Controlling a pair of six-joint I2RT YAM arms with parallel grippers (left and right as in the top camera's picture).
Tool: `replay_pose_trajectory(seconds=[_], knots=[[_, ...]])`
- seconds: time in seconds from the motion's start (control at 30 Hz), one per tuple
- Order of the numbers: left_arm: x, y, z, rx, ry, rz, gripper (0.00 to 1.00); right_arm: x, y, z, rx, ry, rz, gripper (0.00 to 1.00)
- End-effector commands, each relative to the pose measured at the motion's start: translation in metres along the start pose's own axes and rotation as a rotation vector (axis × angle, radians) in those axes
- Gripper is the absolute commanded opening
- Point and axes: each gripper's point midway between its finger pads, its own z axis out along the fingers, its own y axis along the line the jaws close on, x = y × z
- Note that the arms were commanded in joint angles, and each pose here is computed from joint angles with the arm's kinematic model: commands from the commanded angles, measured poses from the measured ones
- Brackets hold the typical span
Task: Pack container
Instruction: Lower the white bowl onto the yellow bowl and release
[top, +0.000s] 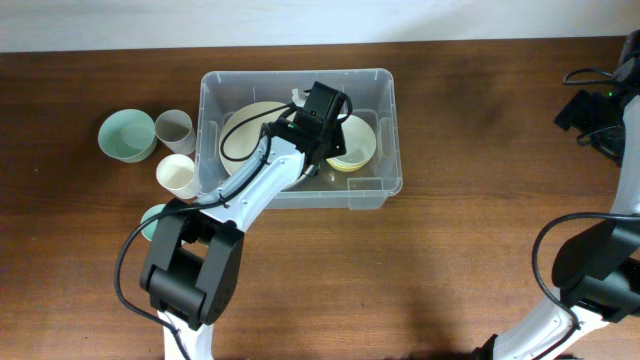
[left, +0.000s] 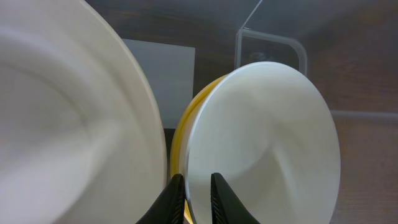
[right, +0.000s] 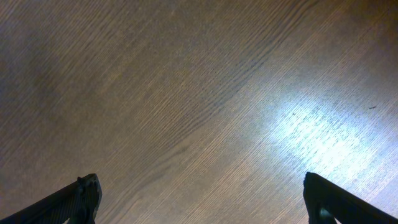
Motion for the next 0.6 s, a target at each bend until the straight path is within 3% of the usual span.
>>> replay_pose_trajectory(seconds=[0.0,0.2,0.3,0.57], knots=[[0.0006,0.0017,0.0016,-0.004,0.005,0.011,0.16,0.001,-0.003,0.0057,0.021,0.009,-0.008,0.99],[-0.0005,0.0005,0.0015,0.002,0.001,0.01,0.18,0.001,-0.003,0.0057,0.021,0.009,-0.008,0.99],[-0.0018,-0.0005,0.0015,0.006,-0.005,0.01,0.08,0.0011,-0.003,0.0058,0.021,0.01,-0.009,0.99],[-0.0089,-0.0053,0.0012,0.026,-0.033,0.032,0.04,0.001,-0.003,0.0057,0.021,0.009,-0.008,0.99]])
